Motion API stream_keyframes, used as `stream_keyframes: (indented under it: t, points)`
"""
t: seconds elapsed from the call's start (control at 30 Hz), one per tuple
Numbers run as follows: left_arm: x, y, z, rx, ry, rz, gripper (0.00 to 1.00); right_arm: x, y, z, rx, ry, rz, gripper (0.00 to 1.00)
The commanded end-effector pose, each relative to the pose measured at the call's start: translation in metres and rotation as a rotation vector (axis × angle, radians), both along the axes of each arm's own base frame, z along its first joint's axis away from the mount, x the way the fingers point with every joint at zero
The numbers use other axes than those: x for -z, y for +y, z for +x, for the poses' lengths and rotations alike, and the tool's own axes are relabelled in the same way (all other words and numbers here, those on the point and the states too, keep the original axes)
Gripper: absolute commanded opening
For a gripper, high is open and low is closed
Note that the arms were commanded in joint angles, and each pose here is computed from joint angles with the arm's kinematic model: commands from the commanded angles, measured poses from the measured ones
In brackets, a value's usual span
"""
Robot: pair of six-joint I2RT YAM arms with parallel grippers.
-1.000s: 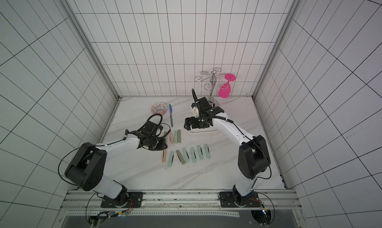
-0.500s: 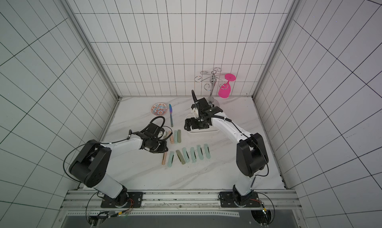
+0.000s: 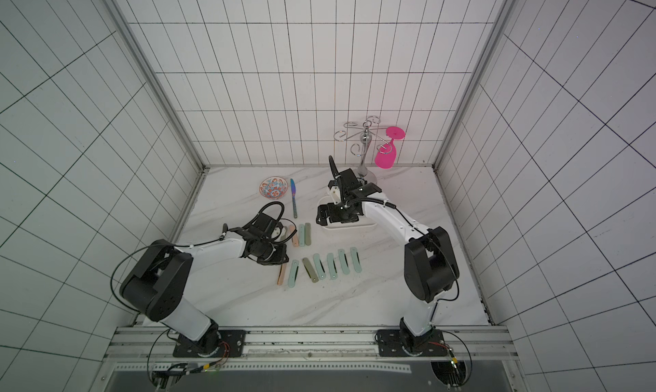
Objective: Take the fruit knife out of the storage box
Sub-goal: Place the fruit knife at the center of the board.
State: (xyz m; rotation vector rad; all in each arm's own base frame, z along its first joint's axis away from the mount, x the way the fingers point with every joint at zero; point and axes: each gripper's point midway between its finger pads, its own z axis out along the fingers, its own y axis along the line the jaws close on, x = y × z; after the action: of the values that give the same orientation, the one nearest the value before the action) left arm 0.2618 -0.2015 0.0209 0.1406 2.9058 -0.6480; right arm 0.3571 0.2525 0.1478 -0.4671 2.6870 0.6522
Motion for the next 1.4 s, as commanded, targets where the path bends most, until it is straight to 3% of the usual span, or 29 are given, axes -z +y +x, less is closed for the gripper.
stream_keyframes:
  t: [0.0, 0.27, 0.67, 0.93, 1.1, 1.37]
  points:
    - [0.014, 0.008, -0.009, 0.000, 0.037, 0.049, 0.00, -0.005, 0.002, 0.003, -0.012, 0.004, 0.008, 0.98]
    - [0.015, 0.010, -0.008, -0.003, 0.042, 0.066, 0.08, -0.004, 0.001, 0.003, -0.011, 0.006, 0.008, 0.99]
    - [0.011, 0.018, -0.005, -0.028, 0.021, 0.107, 0.31, -0.004, 0.002, 0.003, -0.012, 0.009, 0.010, 0.98]
    - [0.003, 0.021, -0.001, -0.041, -0.001, 0.124, 0.35, -0.002, -0.001, 0.009, 0.002, -0.006, -0.015, 0.98]
    - [-0.016, 0.022, 0.011, -0.062, -0.058, 0.125, 0.38, 0.009, -0.020, 0.025, 0.072, -0.008, -0.074, 0.98]
    - [-0.076, 0.016, 0.043, -0.095, -0.236, 0.046, 0.45, 0.054, -0.075, 0.056, 0.232, 0.060, -0.244, 0.99]
